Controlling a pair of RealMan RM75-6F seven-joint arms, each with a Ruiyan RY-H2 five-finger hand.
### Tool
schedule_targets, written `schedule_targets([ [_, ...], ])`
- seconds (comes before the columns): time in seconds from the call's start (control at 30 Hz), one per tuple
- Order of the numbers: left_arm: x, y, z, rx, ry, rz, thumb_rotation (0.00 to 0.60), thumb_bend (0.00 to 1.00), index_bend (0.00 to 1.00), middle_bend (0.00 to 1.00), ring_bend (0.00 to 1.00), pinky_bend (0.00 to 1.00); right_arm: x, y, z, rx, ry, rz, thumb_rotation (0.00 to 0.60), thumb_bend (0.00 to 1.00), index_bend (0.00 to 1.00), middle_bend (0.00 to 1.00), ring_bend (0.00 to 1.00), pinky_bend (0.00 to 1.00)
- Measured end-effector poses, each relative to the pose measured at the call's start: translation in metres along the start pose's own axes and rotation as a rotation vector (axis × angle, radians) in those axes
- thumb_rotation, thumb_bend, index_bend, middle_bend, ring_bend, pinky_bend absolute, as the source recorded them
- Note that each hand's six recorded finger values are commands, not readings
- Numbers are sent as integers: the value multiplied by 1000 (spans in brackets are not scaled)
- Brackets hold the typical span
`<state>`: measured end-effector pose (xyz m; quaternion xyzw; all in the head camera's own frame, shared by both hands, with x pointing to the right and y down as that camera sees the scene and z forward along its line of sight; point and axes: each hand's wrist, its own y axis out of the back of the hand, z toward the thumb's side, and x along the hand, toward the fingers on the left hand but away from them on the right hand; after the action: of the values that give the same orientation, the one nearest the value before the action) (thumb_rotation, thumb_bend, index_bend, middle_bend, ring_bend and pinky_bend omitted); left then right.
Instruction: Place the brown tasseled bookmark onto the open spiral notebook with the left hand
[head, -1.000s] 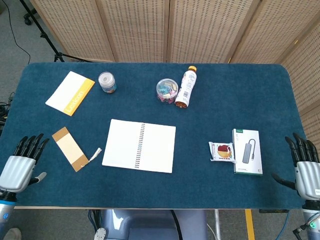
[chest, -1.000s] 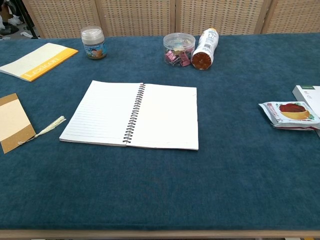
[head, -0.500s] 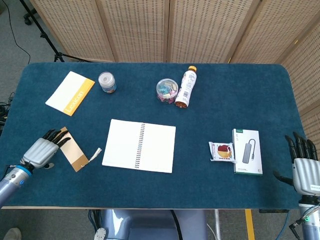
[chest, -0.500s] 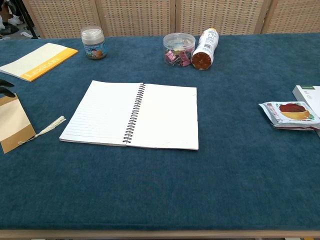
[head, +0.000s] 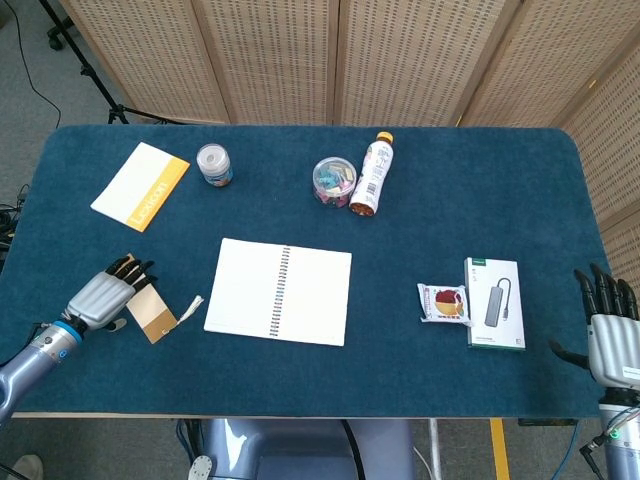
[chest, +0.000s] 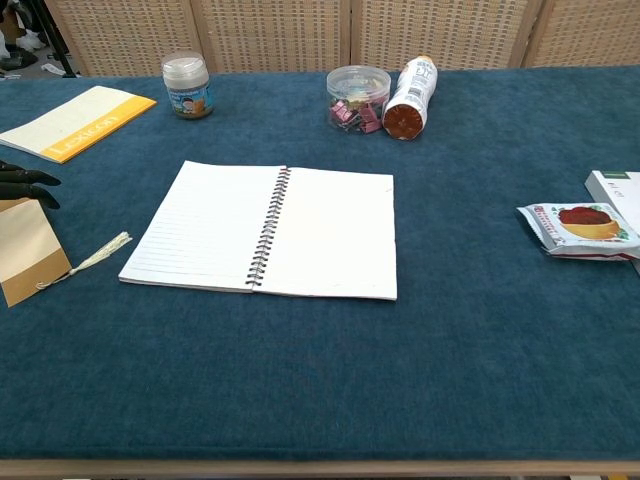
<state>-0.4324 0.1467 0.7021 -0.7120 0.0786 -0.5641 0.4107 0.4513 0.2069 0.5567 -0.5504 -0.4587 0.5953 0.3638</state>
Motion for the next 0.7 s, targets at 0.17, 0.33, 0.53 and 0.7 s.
schedule_targets([
  [0.17, 3, -2, 1, -1, 5, -1, 600, 206, 195, 0, 0, 0, -1, 1, -1, -6, -4, 0, 600, 0, 0, 0, 0, 0],
  [0.33, 6, -4, 4, -11, 10, 9, 600, 273, 311, 0, 0, 0, 0, 0, -1, -9, -4, 6, 600, 0, 0, 0, 0, 0],
  [0.53, 5, -5, 4, -5, 11, 8, 600, 372, 523, 0, 0, 0, 0, 0, -1, -13, -3, 10, 600, 0, 0, 0, 0, 0],
  [0.7, 2, -2, 4, -2, 8, 21, 600, 379, 527, 0, 0, 0, 0, 0, -1, -15, -2, 12, 600, 0, 0, 0, 0, 0],
])
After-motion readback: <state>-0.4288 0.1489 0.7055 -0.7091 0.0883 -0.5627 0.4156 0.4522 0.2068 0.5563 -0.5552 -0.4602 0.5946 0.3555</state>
